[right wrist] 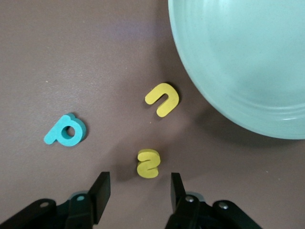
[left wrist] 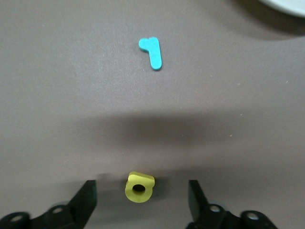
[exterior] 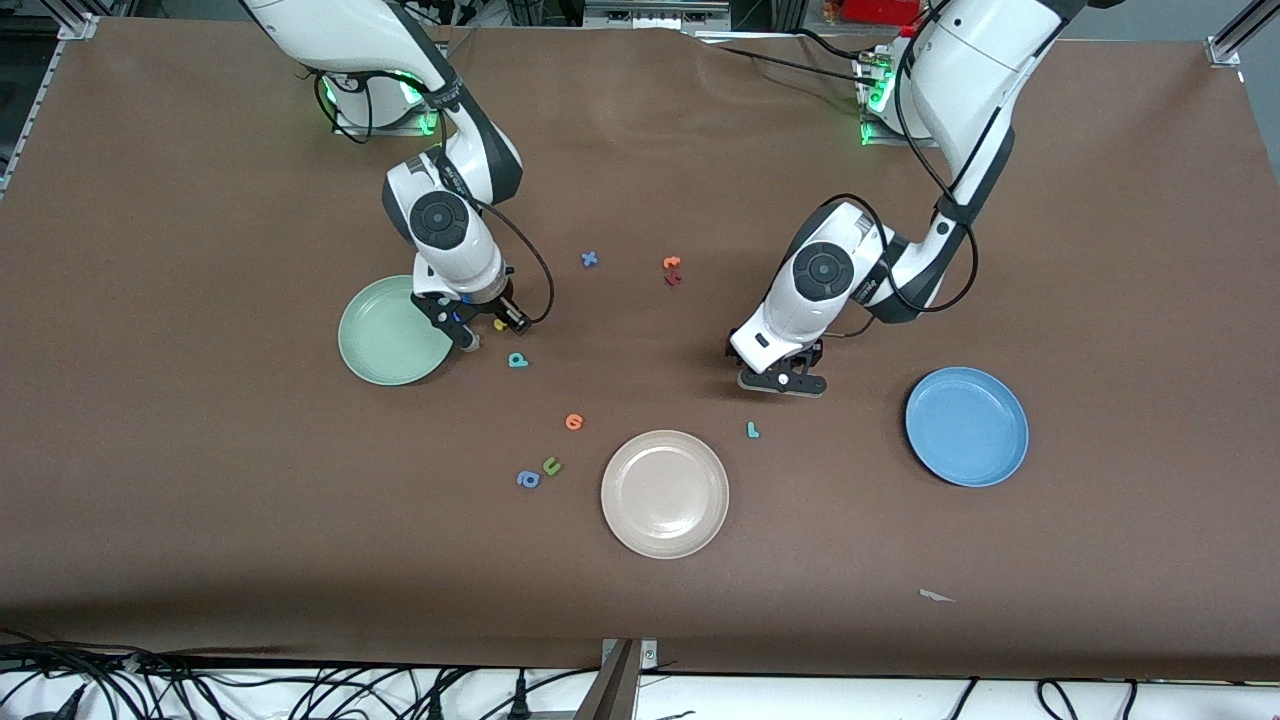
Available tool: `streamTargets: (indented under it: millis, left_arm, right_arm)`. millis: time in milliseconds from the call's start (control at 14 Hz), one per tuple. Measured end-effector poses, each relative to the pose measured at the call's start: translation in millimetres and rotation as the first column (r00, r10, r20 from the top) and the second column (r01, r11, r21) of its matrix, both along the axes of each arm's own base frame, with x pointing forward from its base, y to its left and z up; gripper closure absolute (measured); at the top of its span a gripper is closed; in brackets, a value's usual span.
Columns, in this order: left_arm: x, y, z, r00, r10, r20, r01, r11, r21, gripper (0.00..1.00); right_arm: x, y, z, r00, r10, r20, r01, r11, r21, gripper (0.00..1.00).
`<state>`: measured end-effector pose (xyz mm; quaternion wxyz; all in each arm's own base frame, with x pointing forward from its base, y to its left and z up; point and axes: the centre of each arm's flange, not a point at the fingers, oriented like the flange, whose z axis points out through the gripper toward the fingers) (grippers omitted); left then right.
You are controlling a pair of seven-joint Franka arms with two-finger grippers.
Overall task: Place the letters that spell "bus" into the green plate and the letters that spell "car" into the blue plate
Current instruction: 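Grasp the yellow letter with the left gripper while the right gripper grasps yellow z, then drop the yellow letter in the blue plate while the right gripper drops z in green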
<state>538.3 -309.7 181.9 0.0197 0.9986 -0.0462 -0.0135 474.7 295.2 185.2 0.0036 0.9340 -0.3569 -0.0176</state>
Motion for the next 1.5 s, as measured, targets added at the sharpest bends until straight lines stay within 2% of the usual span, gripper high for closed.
streamTargets:
  millis: [71,142,285,427,498,641,712,783,854,926,1282,1424,1495]
  left_arm:
    - [-1.6,-0.3,-4.9,1.000,-0.002,-0.008,0.002,1.000,0.002,0.18]
    - [-3.4,-0.8,-10.2,1.000,-0.012,-0.012,0.012,1.000,0.010,0.24]
    - [-4.9,-2.2,-16.4,0.999,-0.034,-0.001,0.035,0.999,0.030,0.27]
    - [-3.3,-4.3,-12.7,0.999,-0.039,0.010,0.039,0.999,0.032,0.44]
    - [-3.2,-4.3,-12.7,0.999,-0.038,0.010,0.038,0.999,0.032,0.44]
    - [-1.6,-4.8,-10.6,0.999,-0.036,0.015,0.036,0.999,0.030,0.55]
    - [-1.6,-4.7,-10.7,0.999,-0.034,0.015,0.034,0.999,0.031,0.55]
    - [-1.1,-4.7,-10.0,0.999,-0.031,0.016,0.031,0.999,0.030,0.60]
    - [-0.4,-4.6,-9.5,0.999,-0.030,0.017,0.030,0.999,0.030,0.67]
    - [-0.4,-4.6,-9.5,0.999,-0.029,0.017,0.028,0.999,0.030,0.69]
    - [5.4,1.9,-7.7,1.000,-0.016,0.010,0.016,0.999,0.043,0.70]
    - [24.9,21.1,4.6,1.000,-0.003,-0.021,0.005,0.996,0.088,0.70]
    - [38.9,34.6,16.0,0.999,-0.002,-0.035,0.006,0.994,0.110,0.70]
  right_arm:
    - [0.1,-0.8,-2.7,1.000,-0.003,-0.001,0.003,1.000,-0.001,0.46]
    - [0.5,-1.3,-5.2,1.000,-0.004,0.001,0.004,1.000,0.001,0.46]
    - [1.1,-1.8,-8.3,1.000,-0.007,0.006,0.007,1.000,0.003,0.50]
    - [2.1,-3.4,-9.1,1.000,-0.011,0.007,0.011,1.000,0.002,0.51]
    - [3.2,-5.3,-9.1,1.000,-0.015,0.009,0.015,1.000,0.001,0.52]
    - [7.2,-11.0,-8.9,1.000,-0.026,0.016,0.026,1.000,-0.001,0.55]
    - [8.4,-12.5,-8.7,0.999,-0.029,0.018,0.029,1.000,-0.001,0.55]
    - [8.7,-13.0,-8.8,0.999,-0.030,0.019,0.030,1.000,-0.001,0.61]
    - [8.9,-12.8,-8.6,0.999,-0.030,0.021,0.030,1.000,0.000,0.71]
    - [8.9,-12.6,-8.3,0.999,-0.030,0.021,0.030,1.000,0.001,0.78]
    - [12.0,-11.7,-3.7,0.999,-0.006,0.035,0.005,1.000,0.006,0.78]
    - [21.3,-20.6,10.8,0.998,0.046,0.050,-0.046,0.999,0.001,0.78]
    - [27.4,-32.4,20.9,0.996,0.081,0.042,-0.081,0.997,-0.015,0.78]
